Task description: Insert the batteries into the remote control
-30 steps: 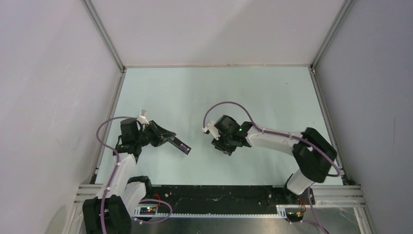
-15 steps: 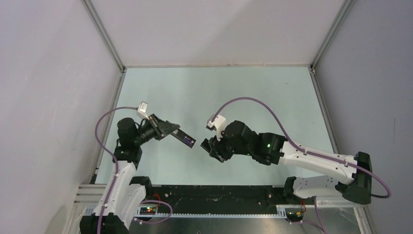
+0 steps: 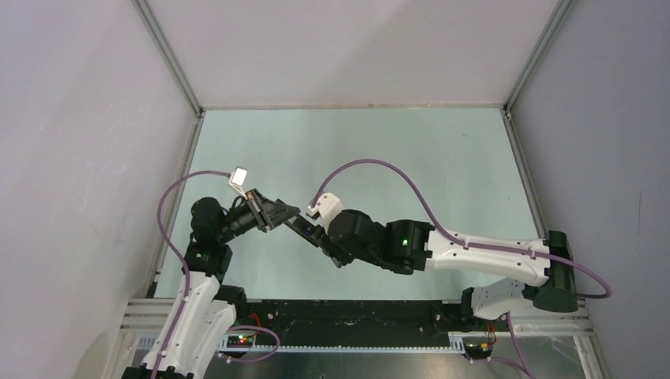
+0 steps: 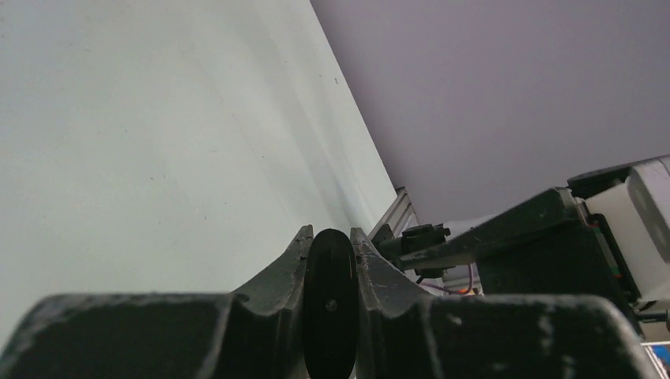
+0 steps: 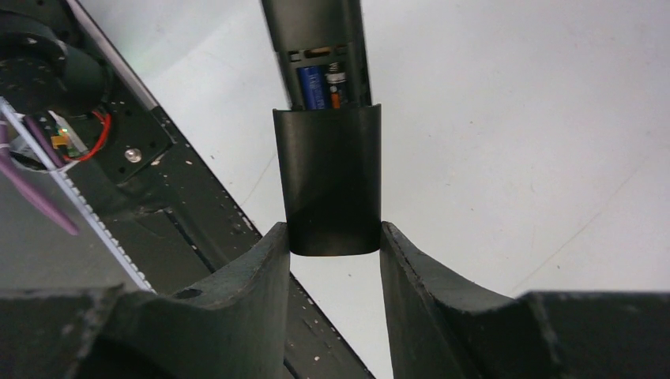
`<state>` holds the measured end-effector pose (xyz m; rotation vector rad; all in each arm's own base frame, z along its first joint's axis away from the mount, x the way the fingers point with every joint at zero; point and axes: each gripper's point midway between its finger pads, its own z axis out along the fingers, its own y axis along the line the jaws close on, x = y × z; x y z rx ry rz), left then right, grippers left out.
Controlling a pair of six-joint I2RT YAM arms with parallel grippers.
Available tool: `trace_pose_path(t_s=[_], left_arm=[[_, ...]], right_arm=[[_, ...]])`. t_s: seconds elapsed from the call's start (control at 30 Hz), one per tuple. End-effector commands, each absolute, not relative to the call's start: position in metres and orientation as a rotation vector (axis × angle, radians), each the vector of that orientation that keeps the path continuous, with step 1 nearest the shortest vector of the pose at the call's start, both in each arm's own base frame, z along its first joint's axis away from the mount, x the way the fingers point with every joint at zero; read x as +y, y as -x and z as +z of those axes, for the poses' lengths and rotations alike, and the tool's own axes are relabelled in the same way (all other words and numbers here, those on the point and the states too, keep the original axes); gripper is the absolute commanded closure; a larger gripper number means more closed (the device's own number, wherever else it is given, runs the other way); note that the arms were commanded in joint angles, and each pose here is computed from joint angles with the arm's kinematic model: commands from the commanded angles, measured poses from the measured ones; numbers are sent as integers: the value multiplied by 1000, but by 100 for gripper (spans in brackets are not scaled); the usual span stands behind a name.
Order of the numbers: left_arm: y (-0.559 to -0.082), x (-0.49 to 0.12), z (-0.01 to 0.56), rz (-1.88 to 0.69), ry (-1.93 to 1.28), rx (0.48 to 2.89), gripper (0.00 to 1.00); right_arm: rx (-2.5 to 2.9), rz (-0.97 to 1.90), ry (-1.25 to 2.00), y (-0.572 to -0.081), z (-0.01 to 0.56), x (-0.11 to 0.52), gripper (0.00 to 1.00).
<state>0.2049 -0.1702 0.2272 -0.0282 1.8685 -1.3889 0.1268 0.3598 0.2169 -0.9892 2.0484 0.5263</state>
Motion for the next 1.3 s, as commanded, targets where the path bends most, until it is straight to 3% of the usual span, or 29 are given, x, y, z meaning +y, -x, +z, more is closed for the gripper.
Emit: trace_pose_path(t_s=[0.0, 0.67, 1.27], left_arm=[[-194, -177, 255, -1397, -116, 1772, 100], [-191, -182, 251, -1398, -148, 1779, 100], [-188, -184, 251, -1410, -167, 1779, 100]], right_arm=[[2026, 458, 979, -134, 231, 360, 74], [2070, 299, 1028, -136, 216, 375, 73], [2060, 323, 1041, -136, 215, 386, 73]])
